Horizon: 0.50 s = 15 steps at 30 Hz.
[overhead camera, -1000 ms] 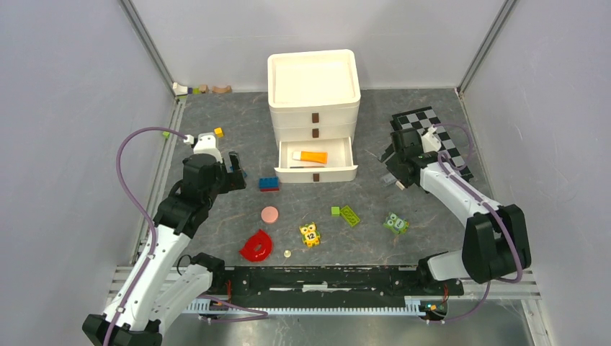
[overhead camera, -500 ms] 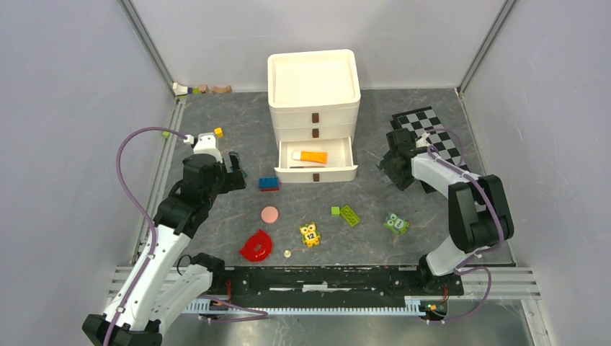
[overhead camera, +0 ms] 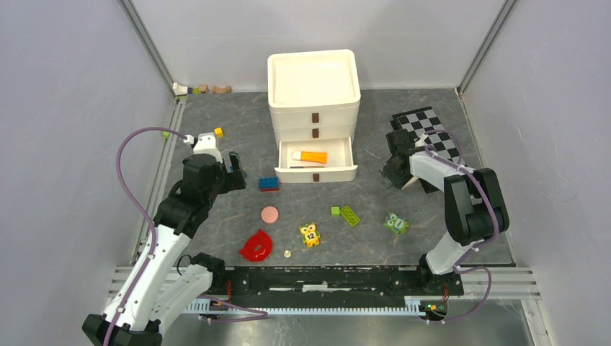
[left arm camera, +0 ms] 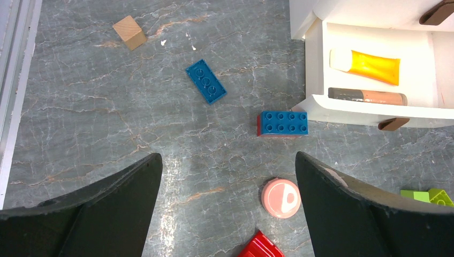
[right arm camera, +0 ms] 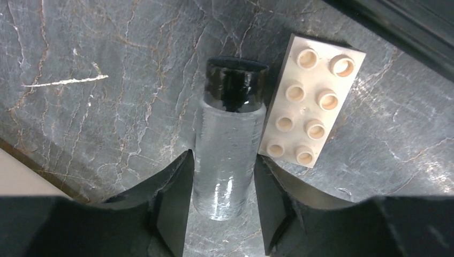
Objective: Organize the makeup
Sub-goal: Pick up the makeup from the center of the board.
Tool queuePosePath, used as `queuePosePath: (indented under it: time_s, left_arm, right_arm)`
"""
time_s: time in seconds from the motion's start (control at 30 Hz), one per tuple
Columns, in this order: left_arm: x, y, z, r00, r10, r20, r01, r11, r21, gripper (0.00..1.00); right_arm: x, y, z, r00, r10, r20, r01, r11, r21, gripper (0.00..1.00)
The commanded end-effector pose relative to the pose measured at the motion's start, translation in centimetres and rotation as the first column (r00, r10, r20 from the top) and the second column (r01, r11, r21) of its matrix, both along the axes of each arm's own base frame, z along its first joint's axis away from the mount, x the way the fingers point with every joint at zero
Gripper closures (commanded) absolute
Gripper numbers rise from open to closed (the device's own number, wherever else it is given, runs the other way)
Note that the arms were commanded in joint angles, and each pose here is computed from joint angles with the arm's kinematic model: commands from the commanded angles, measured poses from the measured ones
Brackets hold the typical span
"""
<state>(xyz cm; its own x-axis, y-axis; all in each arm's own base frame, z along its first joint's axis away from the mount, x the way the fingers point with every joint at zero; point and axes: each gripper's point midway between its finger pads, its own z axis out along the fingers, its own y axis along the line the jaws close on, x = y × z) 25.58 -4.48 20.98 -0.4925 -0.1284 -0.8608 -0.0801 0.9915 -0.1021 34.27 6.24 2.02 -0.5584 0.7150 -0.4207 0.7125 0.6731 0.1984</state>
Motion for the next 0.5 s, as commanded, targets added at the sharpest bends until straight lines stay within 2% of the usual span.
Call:
queuePosePath:
  time_s: [0.0,0.13,0.23,0.37,0.47]
  left_arm:
    - [0.3,-0.1,0.7,0.999,-0.017,0.034,0.017,1.000,0.006,0.00]
    - [0.4,-0.1,0.7,0.999,-0.017,0.031,0.016,1.000,0.007,0.00]
    - [0.3,-0.1,0.8,0.999,-0.018,0.035,0.017,1.000,0.005,0.00]
    - [0.3,-0.1,0.8,0.999,-0.018,0.037,0.018,1.000,0.004,0.00]
    - [0.3,-0.2,0.8,0.999,-0.023,0.035,0.023,1.000,0.003,0.00]
  right_arm:
    - [1.3,-1.1,-0.2,1.000,-0.010,0.015,0.011,0.999,-0.043,0.54]
    - [1.9,-0.6,0.1,0.998,0.046,0.031,-0.045,0.998,-0.038,0.72]
    - [2.9,-0.1,0.7,0.991,0.112,0.074,-0.110,0.993,-0.034,0.82]
    - [3.5,-0.3,2.4,0.980,0.153,0.131,-0.146,0.987,-0.066,0.85]
    - [4.3,-0.4,5.2,0.945,0.192,0.265,-0.170,0.980,-0.105,0.86]
